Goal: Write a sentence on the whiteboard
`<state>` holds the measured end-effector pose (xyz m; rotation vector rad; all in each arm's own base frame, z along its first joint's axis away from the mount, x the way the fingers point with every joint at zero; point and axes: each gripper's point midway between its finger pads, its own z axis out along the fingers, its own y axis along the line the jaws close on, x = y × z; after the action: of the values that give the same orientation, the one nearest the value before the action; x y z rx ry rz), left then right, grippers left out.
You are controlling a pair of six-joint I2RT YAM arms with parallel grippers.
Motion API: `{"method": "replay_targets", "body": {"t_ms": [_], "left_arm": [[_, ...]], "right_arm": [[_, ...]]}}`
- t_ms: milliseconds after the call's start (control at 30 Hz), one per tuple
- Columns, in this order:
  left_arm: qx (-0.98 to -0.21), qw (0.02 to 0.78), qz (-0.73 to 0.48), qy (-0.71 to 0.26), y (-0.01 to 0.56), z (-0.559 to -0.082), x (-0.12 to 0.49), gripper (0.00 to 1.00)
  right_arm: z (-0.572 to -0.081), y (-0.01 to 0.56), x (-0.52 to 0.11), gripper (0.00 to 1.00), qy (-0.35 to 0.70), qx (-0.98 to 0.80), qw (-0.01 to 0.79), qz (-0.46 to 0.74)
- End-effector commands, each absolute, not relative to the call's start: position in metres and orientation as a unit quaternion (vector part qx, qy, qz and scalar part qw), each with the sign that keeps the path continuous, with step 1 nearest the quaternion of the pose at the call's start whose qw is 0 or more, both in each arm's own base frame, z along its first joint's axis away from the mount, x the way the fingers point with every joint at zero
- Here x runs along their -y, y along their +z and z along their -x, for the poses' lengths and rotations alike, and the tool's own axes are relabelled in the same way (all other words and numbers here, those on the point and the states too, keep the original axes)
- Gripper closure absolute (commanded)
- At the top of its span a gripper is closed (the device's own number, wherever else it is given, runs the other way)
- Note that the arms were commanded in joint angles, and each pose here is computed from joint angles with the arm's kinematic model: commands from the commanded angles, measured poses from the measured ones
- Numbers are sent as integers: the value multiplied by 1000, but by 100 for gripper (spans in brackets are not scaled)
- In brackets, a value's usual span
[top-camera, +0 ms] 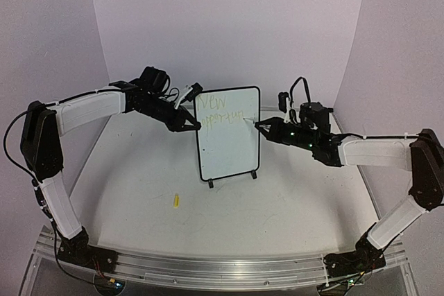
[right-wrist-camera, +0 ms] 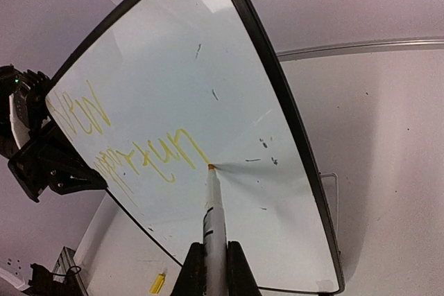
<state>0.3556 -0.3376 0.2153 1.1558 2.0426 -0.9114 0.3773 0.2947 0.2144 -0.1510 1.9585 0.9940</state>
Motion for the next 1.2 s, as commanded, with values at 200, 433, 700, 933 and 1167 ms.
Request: {"method": "replay_targets", "body": {"t_ms": [200,433,700,933,1167], "left_arm": [[-788,300,-450,-294,204,-352,322,100],[-788,299,-451,-294,203,-352,322,100],[-788,298,-451,-294,202,-352,322,100],[-789,298,-450,-293,203,-352,322,100],[-789,298,-450,-293,202,-352,322,100]], "right_arm": [[-378,215,-290,100,397,-793,458,56],[-369,230,-293,100,408,-787,456,80],[-352,248,-289,100,421,-776,459,100],[-354,254,-285,100,423,-771,464,109],[-361,256,-286,100,413,-769,473,117]]}}
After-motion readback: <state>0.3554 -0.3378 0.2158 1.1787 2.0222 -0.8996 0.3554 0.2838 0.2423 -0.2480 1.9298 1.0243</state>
